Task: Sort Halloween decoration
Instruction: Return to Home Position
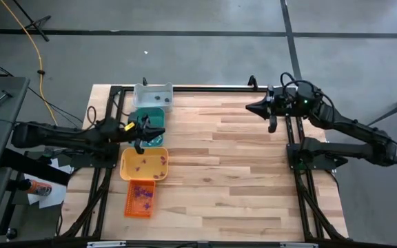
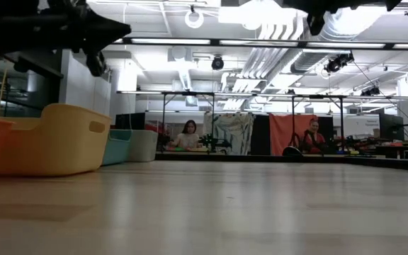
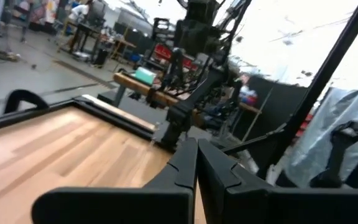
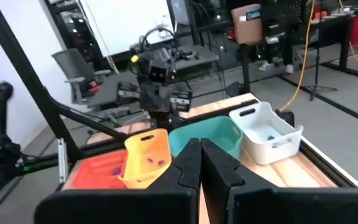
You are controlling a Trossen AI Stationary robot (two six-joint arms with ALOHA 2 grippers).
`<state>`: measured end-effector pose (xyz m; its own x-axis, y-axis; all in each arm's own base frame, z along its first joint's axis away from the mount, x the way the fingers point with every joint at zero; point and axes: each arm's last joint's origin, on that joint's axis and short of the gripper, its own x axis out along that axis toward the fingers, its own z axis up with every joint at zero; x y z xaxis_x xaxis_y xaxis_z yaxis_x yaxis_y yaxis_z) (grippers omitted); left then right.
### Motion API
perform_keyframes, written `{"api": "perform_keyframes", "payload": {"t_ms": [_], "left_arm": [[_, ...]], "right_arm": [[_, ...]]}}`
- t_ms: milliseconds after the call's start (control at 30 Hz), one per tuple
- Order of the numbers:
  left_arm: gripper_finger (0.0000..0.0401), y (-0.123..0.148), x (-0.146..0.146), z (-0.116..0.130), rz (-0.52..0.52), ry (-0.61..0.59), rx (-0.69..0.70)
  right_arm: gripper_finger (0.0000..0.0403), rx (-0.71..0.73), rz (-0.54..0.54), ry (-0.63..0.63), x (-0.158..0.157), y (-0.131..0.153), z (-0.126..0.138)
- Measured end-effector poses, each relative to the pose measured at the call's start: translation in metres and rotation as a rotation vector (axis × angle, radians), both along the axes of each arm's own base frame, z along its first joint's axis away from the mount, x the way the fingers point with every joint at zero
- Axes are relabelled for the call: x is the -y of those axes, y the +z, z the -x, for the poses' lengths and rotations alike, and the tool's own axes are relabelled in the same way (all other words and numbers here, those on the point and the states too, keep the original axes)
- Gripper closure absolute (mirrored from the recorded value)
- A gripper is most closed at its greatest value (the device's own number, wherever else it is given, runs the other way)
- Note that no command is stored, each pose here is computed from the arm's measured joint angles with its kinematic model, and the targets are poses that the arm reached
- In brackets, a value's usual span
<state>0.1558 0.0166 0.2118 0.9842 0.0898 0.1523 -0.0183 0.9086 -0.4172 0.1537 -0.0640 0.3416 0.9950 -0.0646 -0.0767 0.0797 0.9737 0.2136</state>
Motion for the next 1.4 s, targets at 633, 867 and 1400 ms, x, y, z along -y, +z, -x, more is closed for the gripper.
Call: {"api": "perform_keyframes", "payload": {"t_ms": [633, 867, 1400], "left_arm": [[0.0401, -0.025, 0.018, 0.031, -0.026, 0.000, 0.027], [0.0401, -0.031, 0.022, 0.031, 0.001, 0.015, -0.030], [0.0401, -0.033, 0.022, 0.031, -0.002, 0.015, -0.053]], "right_arm": [[0.0403, 0.049, -0.112, -0.010, 0.000, 0.013, 0.004], [0.0403, 0.017, -0.109, -0.010, -0.007, 0.012, 0.017], [0.0403, 0.248, -0.255, 0.062, -0.036, -0.101, 0.026]]}}
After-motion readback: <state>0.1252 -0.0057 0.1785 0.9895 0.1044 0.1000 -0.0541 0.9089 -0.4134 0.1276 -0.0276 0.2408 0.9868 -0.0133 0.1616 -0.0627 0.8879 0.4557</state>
